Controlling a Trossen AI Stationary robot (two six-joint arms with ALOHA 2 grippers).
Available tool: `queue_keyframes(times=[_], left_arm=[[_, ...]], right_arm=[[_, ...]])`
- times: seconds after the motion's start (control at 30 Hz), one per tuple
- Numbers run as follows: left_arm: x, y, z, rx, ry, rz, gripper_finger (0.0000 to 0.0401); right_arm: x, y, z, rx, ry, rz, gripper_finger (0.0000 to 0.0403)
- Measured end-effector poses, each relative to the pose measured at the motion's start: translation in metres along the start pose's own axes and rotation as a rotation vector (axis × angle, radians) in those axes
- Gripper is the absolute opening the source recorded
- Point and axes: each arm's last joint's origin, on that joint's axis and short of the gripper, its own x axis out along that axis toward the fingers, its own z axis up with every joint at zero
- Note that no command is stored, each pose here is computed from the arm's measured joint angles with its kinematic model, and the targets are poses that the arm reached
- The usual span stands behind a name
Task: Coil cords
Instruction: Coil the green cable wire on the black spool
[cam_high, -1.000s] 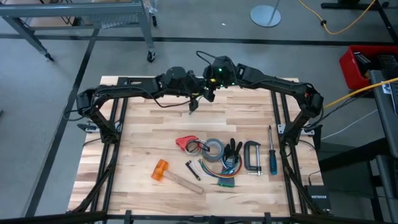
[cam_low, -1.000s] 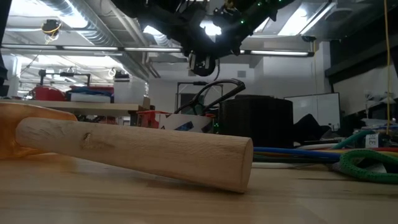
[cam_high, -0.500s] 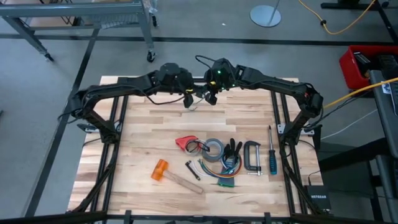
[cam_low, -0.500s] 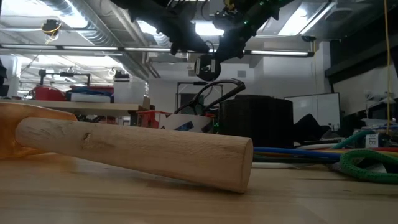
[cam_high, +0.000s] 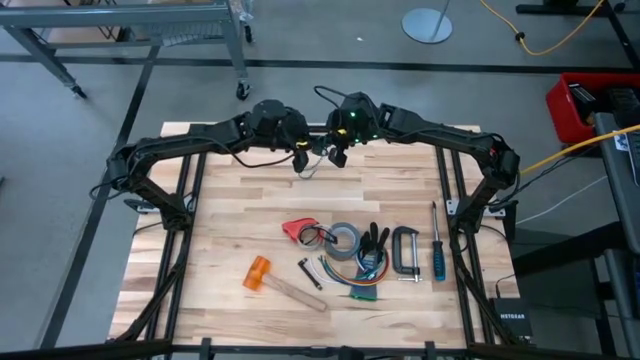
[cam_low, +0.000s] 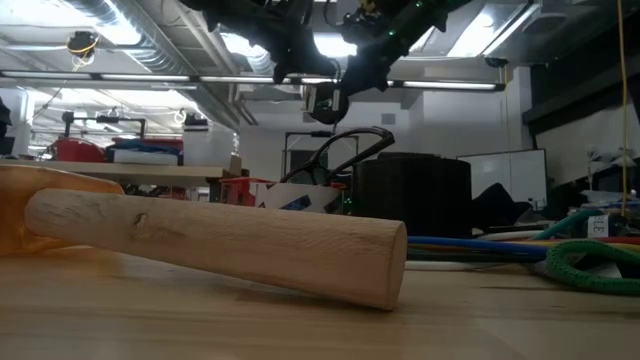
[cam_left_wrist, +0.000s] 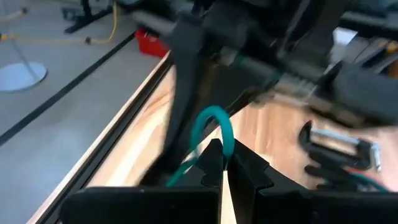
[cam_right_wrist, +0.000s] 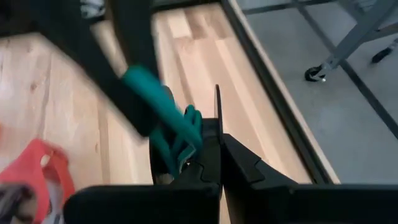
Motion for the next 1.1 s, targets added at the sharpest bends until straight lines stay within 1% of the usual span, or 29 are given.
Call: queue_keyframes(times=[0.1, 0.2, 0.3, 0.53, 0.67, 0.8, 0.87, 1.1], left_arm=[[0.001, -0.007, 0.004, 0.012, -0.044, -0.030, 0.0000], [0.001, -0.012, 0.004, 0.016, -0.045, -0.046, 0.0000], [0.002, -0.015, 0.004, 0.026, -0.040, -0.054, 0.0000], [0.000, -0.006, 0.000, -0.004, 0.002, -0.029, 0.0000], [-0.001, -0.002, -0.007, -0.048, 0.073, -0.015, 0.0000], [-0.004, 0.000, -0.012, -0.056, 0.133, -0.011, 0.0000], [-0.007, 0.000, -0.013, -0.052, 0.153, -0.014, 0.0000], [-0.013, 0.006, -0.022, -0.012, 0.260, -0.004, 0.0000]], right_arm=[[0.000, -0.001, 0.006, 0.003, -0.060, -0.028, 0.0001], [-0.001, -0.002, 0.011, 0.001, -0.113, -0.041, 0.0001], [-0.001, -0.002, 0.012, 0.000, -0.125, -0.042, 0.0001], [0.000, -0.001, 0.002, 0.009, -0.019, -0.031, 0.0001], [0.000, -0.001, -0.004, 0.008, 0.043, -0.025, 0.0001], [-0.001, 0.000, -0.009, 0.011, 0.094, -0.018, 0.0001], [-0.001, 0.001, -0.010, 0.013, 0.103, 0.006, 0.0001], [-0.001, 0.005, -0.009, 0.018, 0.077, 0.172, 0.0001]])
